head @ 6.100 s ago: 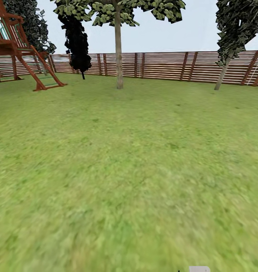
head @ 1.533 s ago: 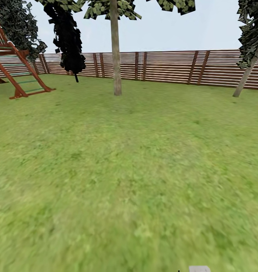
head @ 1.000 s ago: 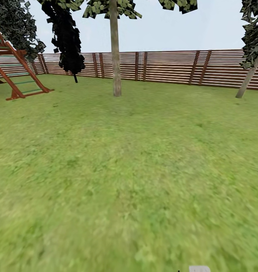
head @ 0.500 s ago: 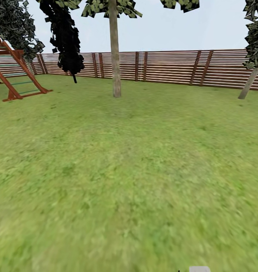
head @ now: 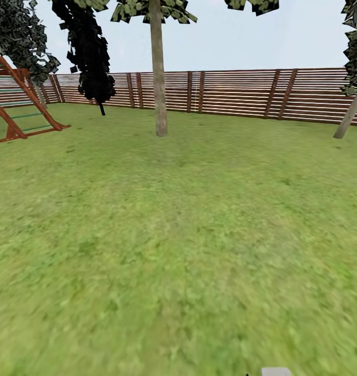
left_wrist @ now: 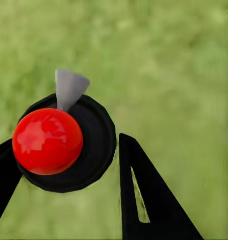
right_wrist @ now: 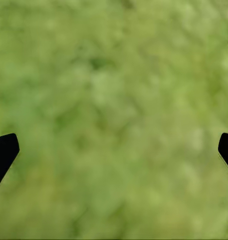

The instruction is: In the garden, pick up the pesticide atomizer on the floor and spray pesticide onto both trees until each tree trunk is fully covered.

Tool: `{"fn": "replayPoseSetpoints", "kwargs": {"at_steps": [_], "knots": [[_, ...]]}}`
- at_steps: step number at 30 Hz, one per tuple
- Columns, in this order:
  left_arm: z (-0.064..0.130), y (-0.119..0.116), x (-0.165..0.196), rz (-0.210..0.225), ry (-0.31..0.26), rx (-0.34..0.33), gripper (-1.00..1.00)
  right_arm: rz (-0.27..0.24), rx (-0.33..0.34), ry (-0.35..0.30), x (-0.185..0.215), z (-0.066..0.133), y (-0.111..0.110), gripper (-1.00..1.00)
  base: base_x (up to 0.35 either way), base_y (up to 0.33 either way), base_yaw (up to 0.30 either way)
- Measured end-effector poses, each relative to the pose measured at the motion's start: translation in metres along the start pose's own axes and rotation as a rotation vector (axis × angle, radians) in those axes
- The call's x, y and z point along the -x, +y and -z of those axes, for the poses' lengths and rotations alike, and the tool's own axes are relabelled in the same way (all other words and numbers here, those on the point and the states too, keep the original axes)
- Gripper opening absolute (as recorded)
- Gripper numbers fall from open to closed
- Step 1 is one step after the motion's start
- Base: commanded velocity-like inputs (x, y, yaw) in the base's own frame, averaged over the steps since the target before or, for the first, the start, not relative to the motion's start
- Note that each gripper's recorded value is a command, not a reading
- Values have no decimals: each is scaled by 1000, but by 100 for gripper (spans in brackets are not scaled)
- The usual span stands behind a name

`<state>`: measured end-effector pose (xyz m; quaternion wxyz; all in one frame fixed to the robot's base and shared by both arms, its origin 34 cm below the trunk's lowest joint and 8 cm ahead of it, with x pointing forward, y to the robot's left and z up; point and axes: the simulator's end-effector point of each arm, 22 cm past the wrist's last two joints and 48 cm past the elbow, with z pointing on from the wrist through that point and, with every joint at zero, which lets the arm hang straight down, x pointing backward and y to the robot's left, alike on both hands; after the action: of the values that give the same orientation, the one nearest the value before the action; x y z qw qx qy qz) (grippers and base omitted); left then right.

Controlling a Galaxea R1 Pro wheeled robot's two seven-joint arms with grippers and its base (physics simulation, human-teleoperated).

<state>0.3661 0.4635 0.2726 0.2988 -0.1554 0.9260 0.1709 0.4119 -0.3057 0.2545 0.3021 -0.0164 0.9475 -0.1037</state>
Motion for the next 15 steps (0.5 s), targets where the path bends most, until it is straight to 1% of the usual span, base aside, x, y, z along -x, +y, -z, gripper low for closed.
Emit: {"fn": "replayPoseSetpoints", "kwargs": {"at_steps": [15], "knots": [[0,0,-1,0,2,0,-100,0,0,0,0,0,0,100,338,0,0]]}}
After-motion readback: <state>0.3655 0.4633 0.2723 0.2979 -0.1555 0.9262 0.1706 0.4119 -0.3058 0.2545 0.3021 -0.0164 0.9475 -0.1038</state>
